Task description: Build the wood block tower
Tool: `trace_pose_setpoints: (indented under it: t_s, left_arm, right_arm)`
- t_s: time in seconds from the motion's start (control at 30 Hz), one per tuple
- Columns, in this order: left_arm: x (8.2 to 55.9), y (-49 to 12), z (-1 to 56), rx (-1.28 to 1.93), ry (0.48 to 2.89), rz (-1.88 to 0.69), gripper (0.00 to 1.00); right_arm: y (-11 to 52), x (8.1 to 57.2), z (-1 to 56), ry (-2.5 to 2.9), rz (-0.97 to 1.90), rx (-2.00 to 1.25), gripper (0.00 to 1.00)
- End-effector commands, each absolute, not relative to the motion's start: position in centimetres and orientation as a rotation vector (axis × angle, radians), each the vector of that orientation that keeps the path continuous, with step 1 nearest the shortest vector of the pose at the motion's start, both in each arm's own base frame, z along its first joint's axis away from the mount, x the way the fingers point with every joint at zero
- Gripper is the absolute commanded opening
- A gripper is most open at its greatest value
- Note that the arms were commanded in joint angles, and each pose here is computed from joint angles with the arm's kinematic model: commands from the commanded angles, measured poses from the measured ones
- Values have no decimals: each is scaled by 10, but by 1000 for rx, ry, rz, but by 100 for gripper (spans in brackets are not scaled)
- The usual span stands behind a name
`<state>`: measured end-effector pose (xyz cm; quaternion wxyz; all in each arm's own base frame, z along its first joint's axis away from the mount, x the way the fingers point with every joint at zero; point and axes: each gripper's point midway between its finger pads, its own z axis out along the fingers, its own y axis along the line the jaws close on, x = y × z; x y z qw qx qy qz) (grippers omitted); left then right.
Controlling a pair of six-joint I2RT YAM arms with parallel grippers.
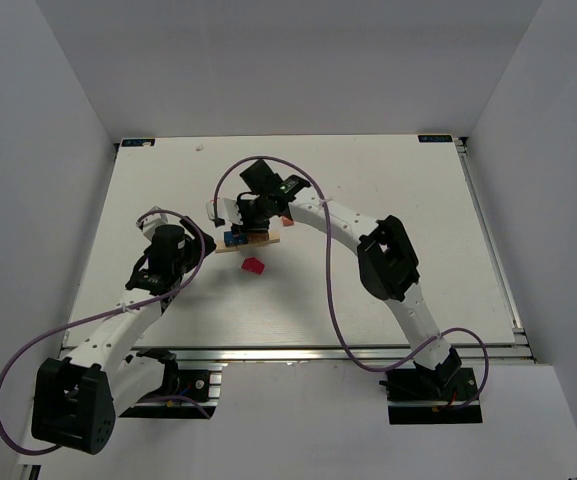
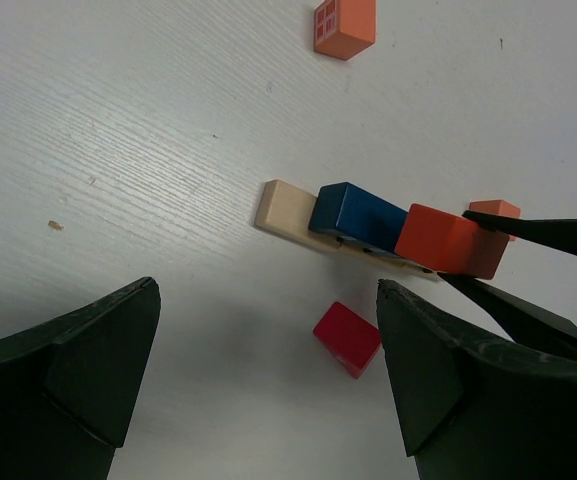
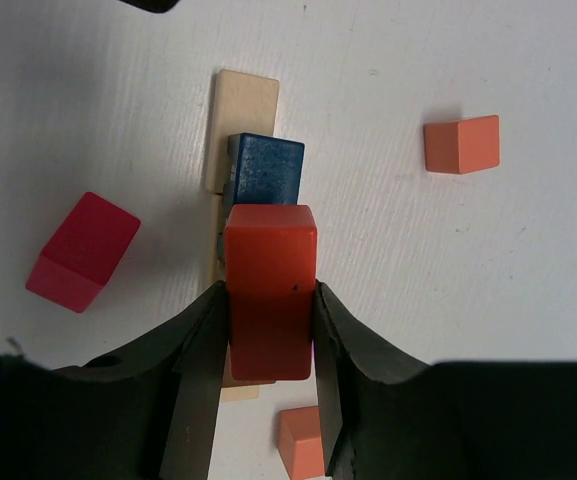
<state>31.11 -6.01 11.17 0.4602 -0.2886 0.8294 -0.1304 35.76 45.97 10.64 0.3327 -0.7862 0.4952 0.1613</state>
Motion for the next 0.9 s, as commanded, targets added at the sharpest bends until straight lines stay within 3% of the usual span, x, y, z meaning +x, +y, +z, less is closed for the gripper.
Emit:
trace_pose_setpoints:
  t_s: [0.0, 0.87]
  left_arm:
    - [312, -55, 116, -714, 2017, -307, 98]
    - [311, -52, 116, -712, 2007, -295, 98]
  right_arm:
    - [467, 362, 114, 1271, 398, -2046, 31]
    - [470, 362, 105, 1320, 391, -2049, 38]
